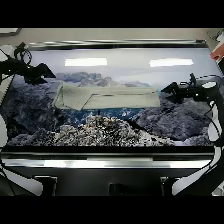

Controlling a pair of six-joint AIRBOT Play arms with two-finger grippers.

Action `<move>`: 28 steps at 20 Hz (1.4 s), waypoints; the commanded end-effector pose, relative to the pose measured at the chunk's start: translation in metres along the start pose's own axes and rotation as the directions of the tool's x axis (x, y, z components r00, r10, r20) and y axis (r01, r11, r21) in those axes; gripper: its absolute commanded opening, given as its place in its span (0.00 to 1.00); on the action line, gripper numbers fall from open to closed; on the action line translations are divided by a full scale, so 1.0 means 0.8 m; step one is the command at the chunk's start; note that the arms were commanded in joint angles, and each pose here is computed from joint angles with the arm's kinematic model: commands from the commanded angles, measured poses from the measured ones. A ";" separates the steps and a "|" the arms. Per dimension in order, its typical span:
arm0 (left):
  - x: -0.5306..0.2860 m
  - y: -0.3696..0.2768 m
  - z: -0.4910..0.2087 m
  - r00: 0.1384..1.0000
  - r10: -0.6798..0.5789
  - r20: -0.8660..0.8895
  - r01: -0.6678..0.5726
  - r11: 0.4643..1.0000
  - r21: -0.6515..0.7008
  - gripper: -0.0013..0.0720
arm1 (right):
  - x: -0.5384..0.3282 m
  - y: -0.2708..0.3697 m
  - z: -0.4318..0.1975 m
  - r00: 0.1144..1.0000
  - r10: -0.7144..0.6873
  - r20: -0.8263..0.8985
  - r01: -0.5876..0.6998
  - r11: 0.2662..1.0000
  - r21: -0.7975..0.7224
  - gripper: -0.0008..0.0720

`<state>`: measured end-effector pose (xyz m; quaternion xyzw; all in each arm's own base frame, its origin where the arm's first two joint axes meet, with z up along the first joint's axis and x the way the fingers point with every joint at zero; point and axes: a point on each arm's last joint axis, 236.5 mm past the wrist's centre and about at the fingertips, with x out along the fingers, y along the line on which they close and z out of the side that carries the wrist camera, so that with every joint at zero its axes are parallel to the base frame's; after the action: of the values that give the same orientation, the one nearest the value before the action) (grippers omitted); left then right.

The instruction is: Fold the clothes and pants, and hang the long-sleeved shirts on hangers.

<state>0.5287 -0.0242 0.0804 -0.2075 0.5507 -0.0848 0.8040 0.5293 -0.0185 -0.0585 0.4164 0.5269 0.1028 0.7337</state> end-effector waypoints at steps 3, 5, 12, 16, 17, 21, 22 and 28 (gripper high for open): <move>0.001 -0.021 -0.016 0.999 0.009 -0.038 -0.008 0.999 0.033 0.89 | 0.037 0.008 -0.017 0.999 -0.022 -0.039 0.019 0.996 -0.084 0.83; 0.003 -0.026 -0.018 0.999 0.007 -0.042 -0.005 0.999 0.040 0.89 | 0.053 0.015 -0.024 0.998 -0.044 -0.042 0.039 0.993 -0.114 0.83; 0.003 -0.029 -0.025 0.998 0.008 -0.062 -0.005 0.999 0.045 0.88 | 0.097 0.011 -0.057 0.978 -0.193 -0.081 0.172 0.960 -0.220 0.43; 0.003 -0.030 -0.029 0.997 0.002 -0.078 0.002 0.999 0.047 0.44 | 0.087 0.030 -0.060 0.980 -0.181 -0.081 0.159 0.961 -0.228 0.05; 0.006 -0.033 -0.029 0.997 0.000 -0.076 0.004 0.999 0.050 0.08 | 0.075 0.040 -0.059 0.982 -0.175 -0.073 0.153 0.959 -0.239 0.05; 0.056 -0.080 -0.030 0.998 -0.031 -0.054 0.030 0.999 -0.018 0.04 | -0.009 0.097 -0.054 0.984 -0.181 0.003 0.175 0.945 -0.277 0.05; 0.079 -0.103 -0.040 0.996 -0.049 -0.074 0.047 0.999 -0.027 0.04 | -0.033 0.113 -0.058 0.983 -0.183 0.018 0.180 0.940 -0.289 0.05; 0.226 -0.280 -0.178 0.951 -0.170 -0.258 0.164 0.986 -0.043 0.04 | -0.133 0.174 -0.096 0.978 -0.194 0.075 0.208 0.924 -0.320 0.05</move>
<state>0.5093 -0.2431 0.0050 -0.2221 0.6173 -0.1560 0.7385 0.4843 0.0454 0.0723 0.2396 0.5276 0.1107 0.8075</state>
